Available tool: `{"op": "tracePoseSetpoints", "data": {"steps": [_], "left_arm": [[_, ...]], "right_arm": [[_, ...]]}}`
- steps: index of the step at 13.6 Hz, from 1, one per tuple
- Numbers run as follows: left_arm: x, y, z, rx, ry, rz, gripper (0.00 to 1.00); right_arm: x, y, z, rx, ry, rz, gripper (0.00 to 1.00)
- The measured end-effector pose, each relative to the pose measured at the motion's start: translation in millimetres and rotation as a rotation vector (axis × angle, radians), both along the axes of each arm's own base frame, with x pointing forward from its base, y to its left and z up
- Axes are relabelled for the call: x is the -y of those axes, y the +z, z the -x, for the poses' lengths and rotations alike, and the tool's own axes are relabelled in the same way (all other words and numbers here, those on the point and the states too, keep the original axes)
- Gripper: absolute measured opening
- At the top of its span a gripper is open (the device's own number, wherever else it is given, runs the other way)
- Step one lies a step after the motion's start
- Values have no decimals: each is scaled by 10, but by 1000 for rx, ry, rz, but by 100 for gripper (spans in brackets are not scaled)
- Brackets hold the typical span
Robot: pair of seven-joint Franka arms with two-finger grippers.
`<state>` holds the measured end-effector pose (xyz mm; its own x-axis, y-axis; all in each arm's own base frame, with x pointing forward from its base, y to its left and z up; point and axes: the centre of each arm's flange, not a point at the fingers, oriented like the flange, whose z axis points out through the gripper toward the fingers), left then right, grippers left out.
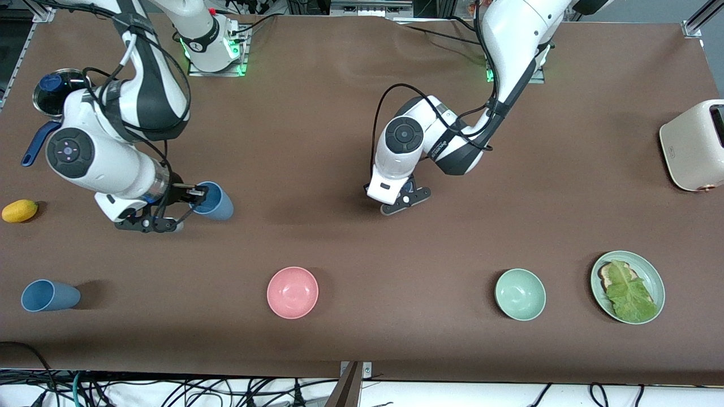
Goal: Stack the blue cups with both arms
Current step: 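Carry the cup with the left gripper to the table center while the right gripper follows, then set the cup down, open the left gripper and withdraw it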
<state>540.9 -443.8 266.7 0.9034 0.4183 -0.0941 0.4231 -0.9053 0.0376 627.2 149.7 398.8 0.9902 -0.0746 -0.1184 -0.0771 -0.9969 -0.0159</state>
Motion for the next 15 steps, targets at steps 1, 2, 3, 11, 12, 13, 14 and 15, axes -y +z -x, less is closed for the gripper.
{"op": "tracePoseSetpoints", "data": {"steps": [1, 2, 3, 11, 12, 13, 14, 15], "left_arm": [[-21, 3, -40, 5, -2, 0, 25], [-39, -3, -72, 8, -2, -1, 34], [-56, -14, -96, 11, 0, -3, 46], [-441, 514, -568, -17, 57, -41, 100], [-575, 627, -660, -30, 55, -38, 100], [-760, 752, -752, -49, 42, -31, 100], [-996, 873, -836, -74, 23, -28, 100], [-1301, 997, -926, -97, 0, -30, 100]], "right_arm": [[-134, 12, -20, 0, -19, 4, 6], [-252, 16, -36, 1, -36, 7, 6], [-351, 12, -45, 2, -46, 10, 6], [-1212, 74, 216, -39, -205, -9, 6], [-1373, 161, 260, -32, -229, -13, 6], [-1546, 257, 318, -30, -255, -19, 6], [-1730, 334, 393, -28, -284, -24, 6], [-1935, 383, 494, -29, -315, -27, 6]]}}
